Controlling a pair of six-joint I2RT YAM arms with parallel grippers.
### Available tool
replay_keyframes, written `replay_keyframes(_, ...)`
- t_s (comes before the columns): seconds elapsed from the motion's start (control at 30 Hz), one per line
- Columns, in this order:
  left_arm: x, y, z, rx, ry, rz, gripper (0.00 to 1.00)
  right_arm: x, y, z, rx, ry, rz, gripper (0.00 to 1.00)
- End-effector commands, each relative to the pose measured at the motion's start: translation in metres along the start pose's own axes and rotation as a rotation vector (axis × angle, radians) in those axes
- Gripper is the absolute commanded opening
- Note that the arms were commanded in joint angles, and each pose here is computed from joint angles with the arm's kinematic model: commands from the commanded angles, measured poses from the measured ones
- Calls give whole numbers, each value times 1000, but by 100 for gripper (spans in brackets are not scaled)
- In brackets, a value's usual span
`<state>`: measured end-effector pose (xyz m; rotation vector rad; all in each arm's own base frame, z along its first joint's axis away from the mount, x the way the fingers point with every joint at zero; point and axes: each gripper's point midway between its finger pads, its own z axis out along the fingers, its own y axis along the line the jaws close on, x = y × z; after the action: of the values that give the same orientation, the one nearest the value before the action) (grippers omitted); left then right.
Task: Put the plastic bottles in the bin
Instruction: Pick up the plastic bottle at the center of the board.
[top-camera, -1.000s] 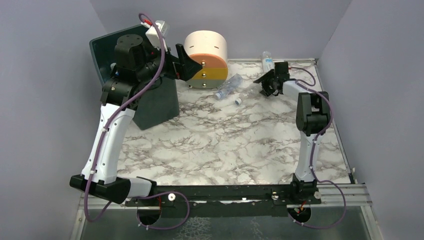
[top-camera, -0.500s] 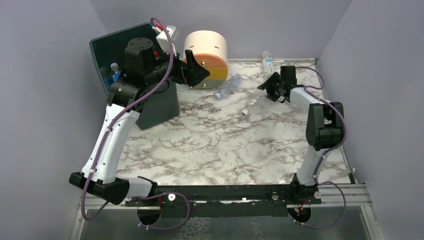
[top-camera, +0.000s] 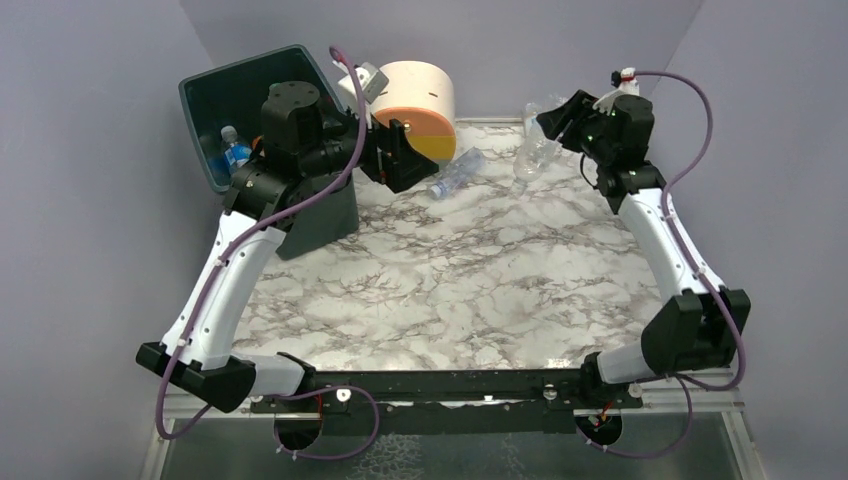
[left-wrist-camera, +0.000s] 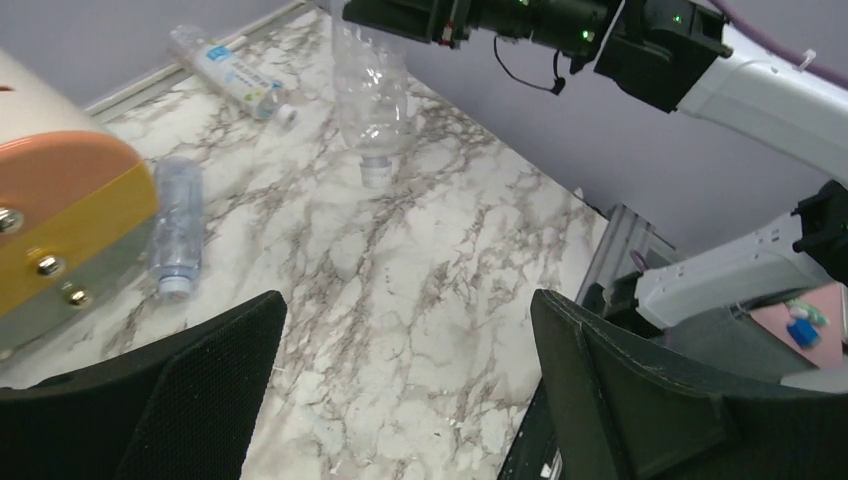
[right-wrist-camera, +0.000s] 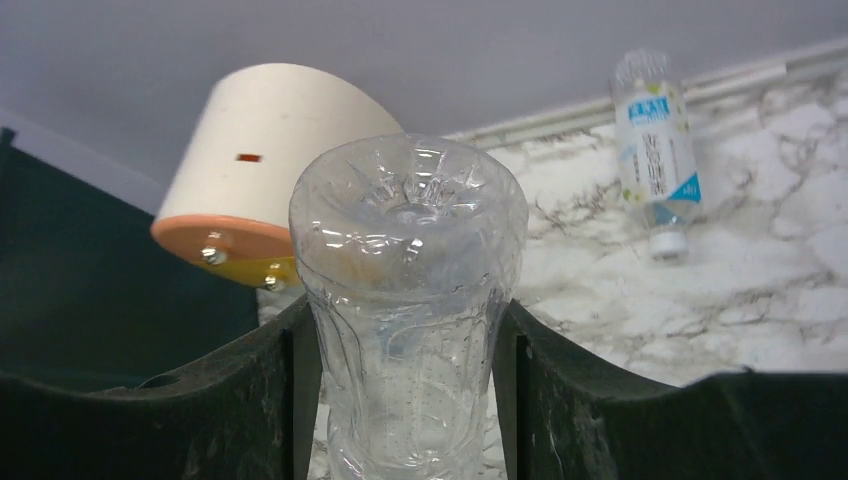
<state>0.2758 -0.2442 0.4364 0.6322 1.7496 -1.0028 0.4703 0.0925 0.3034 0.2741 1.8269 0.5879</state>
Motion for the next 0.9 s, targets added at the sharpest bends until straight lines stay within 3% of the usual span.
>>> replay_keyframes(0.0, -3, -41, 2, 178, -28, 142, 99, -51, 64, -45, -199, -163, -202, 42)
replay_keyframes(0.53, 20, -76, 49, 275, -75, 350, 99, -101, 196, -149, -535, -344, -396, 44)
replay_keyframes(0.87, 7, -86, 59, 303, -188, 376, 99, -89, 232, -183, -697, -303, -403, 45)
